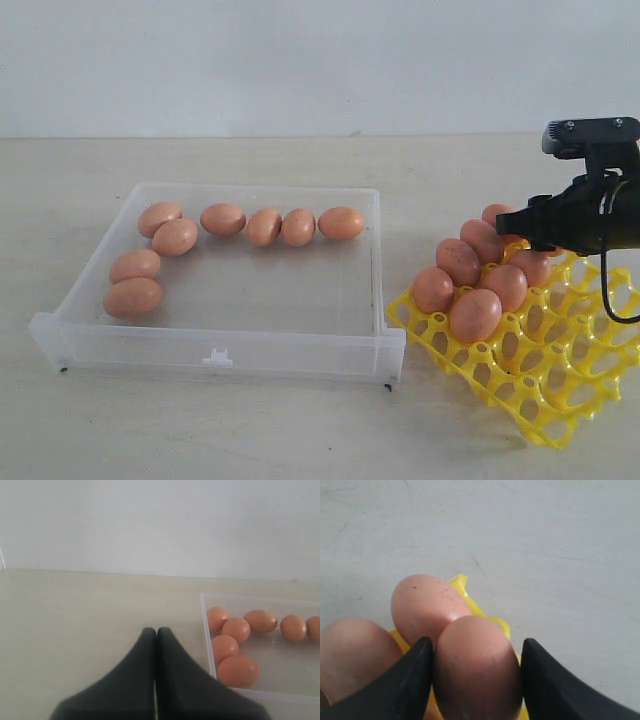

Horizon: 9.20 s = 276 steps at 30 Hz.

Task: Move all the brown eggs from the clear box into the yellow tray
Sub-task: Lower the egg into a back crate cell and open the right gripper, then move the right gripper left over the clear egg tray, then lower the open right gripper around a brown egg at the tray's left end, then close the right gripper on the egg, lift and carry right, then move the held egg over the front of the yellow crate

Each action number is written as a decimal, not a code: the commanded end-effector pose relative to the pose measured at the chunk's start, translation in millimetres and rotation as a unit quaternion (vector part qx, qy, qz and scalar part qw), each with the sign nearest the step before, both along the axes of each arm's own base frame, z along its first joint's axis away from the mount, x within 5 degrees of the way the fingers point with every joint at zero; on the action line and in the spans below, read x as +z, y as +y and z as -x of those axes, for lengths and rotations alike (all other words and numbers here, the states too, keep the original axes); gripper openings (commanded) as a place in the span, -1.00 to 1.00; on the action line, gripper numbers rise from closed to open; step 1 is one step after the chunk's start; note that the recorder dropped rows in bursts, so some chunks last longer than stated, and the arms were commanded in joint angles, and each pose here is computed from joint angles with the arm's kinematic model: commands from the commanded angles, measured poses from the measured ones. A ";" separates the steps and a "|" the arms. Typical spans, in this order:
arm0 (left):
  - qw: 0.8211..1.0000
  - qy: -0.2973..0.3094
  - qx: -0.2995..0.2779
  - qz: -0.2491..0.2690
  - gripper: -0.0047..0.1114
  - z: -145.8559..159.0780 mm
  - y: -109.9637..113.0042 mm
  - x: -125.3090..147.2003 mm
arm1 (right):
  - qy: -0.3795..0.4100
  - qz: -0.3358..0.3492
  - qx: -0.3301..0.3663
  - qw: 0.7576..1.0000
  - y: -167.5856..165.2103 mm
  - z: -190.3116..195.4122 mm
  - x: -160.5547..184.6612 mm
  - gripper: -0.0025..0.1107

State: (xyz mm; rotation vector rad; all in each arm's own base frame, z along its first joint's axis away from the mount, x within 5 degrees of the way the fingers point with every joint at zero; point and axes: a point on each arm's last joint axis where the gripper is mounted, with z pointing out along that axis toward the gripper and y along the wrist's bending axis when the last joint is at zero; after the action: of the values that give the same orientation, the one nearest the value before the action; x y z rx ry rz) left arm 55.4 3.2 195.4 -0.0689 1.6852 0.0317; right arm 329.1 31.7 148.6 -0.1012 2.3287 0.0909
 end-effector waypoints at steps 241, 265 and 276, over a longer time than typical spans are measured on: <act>1.000 0.000 0.000 -0.002 -0.99 -0.4 0.1 -0.7 | -0.234 0.069 0.081 0.966 45.8 93.6 102.7 -0.96; 1.000 0.000 0.000 -0.002 -0.99 -0.4 0.1 -0.7 | -0.033 0.012 0.113 0.993 34.4 143.4 41.2 -0.96; 1.000 0.000 0.000 -0.002 -0.99 -0.4 0.1 -0.7 | 0.029 -0.014 0.125 0.992 38.2 151.8 33.8 -0.96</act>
State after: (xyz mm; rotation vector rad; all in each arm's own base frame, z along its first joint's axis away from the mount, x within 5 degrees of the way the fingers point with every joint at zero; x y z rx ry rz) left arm 55.4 3.2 195.4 -0.0689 1.6852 0.0317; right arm 178.8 70.3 182.5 -0.3742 2.3558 0.2525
